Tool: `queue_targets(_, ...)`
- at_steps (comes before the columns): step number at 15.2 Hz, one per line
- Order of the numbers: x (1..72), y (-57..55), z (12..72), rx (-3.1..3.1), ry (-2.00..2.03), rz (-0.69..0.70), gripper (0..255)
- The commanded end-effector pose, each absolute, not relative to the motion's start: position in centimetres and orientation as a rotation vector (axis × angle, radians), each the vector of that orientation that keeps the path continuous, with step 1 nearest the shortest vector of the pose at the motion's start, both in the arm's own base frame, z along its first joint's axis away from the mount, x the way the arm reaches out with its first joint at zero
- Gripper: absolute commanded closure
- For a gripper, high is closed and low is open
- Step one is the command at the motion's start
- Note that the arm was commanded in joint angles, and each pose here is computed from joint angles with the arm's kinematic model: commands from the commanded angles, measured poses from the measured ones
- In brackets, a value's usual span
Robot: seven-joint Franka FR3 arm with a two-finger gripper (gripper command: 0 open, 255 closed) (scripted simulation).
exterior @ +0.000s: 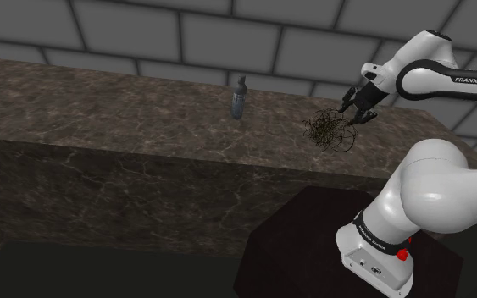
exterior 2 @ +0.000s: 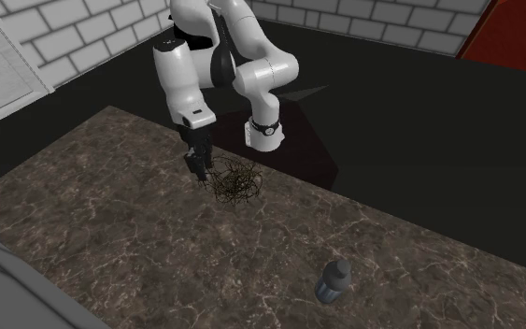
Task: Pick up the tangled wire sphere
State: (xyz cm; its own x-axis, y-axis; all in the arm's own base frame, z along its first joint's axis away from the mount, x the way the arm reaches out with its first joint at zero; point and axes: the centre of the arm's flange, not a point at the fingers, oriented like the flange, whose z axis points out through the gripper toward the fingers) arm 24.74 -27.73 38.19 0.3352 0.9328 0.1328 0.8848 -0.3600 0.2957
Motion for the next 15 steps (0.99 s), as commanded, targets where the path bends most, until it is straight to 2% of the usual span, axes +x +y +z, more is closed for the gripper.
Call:
queue_targets(1,24.7,-27.7,38.1,2.422,1.667,0.419,255)
queue_targets(9,24.7,-27.8,38.1,2.423,1.667,0.419,255)
queue_targets(15,24.7,-27.8,41.3,2.423,1.667,0.419,255)
